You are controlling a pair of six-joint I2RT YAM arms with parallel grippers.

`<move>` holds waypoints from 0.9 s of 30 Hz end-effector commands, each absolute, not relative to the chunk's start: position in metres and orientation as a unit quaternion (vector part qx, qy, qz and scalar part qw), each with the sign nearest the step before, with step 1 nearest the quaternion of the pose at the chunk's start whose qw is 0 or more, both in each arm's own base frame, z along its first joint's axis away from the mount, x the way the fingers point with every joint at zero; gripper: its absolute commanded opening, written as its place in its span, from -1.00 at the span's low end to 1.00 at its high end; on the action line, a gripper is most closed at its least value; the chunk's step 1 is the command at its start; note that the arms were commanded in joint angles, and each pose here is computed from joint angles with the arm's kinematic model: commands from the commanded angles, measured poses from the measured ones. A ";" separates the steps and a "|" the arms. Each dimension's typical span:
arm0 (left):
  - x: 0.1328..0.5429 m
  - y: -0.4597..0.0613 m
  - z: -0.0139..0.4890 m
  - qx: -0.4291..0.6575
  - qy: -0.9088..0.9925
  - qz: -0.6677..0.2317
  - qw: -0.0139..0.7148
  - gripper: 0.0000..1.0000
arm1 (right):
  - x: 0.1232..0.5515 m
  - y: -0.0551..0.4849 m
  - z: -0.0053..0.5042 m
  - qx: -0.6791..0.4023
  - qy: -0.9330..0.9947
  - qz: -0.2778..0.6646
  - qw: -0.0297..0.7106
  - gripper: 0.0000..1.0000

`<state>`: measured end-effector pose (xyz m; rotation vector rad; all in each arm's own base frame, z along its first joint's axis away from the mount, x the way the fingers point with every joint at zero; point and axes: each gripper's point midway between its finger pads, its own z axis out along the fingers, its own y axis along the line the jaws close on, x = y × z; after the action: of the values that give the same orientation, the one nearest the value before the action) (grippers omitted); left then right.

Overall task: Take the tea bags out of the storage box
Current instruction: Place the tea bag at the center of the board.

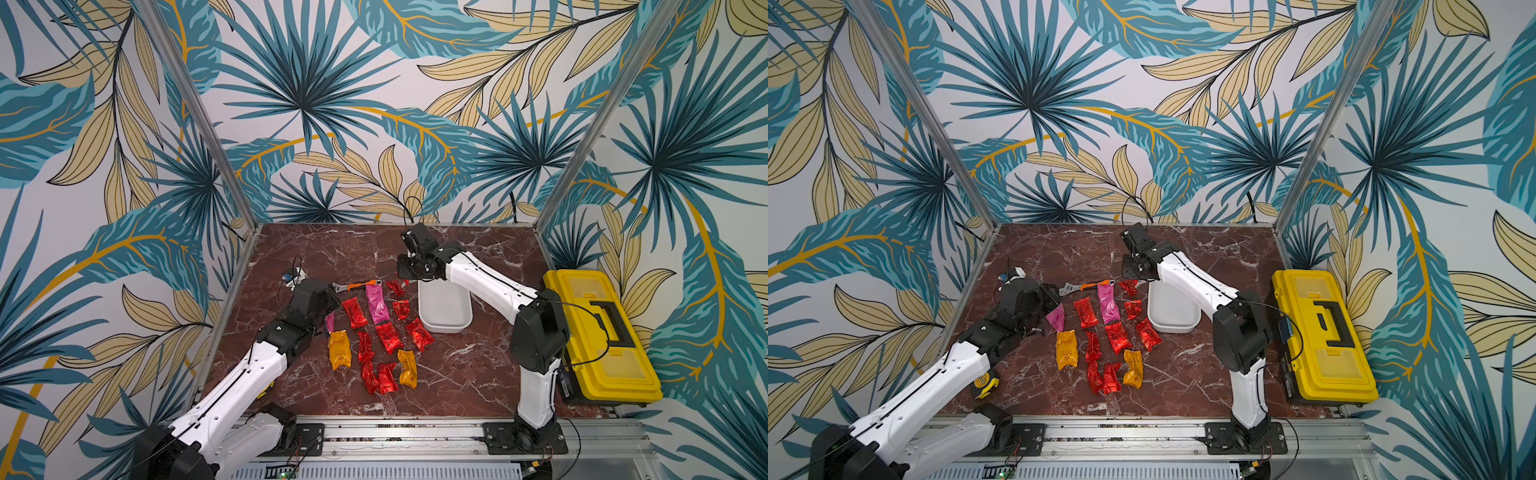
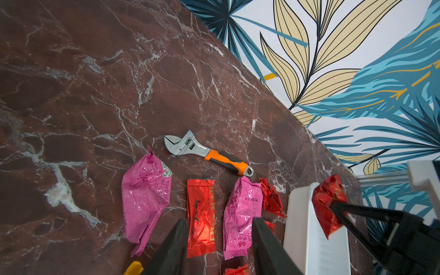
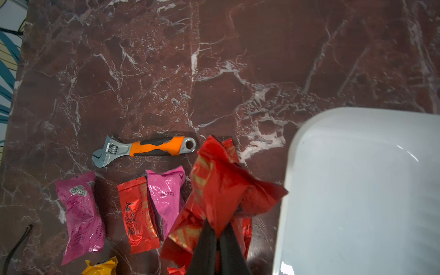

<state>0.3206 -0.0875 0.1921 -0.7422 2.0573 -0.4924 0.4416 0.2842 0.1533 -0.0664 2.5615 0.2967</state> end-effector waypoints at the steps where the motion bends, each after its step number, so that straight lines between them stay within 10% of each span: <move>1: 0.313 -0.084 0.182 -0.301 0.833 -0.194 0.422 -0.03 | 0.444 0.267 0.124 -0.065 0.967 0.030 0.247 -0.78; 13: 0.311 -0.072 0.181 -0.307 0.835 -0.175 0.422 -0.02 | 0.474 0.277 0.076 -0.097 0.970 -0.021 0.224 -0.56; 20: 0.325 -0.062 0.187 -0.312 0.831 -0.164 0.430 -0.01 | 0.478 0.283 0.142 -0.100 0.955 0.009 0.280 -0.08; 27: 0.335 -0.020 0.203 -0.322 0.802 -0.071 0.498 0.56 | 0.430 0.240 0.224 -0.073 0.927 0.027 0.367 0.23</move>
<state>0.3271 -0.0417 0.1807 -0.7920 2.0495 -0.2878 0.4469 0.2598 0.1860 -0.2331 2.4840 0.0677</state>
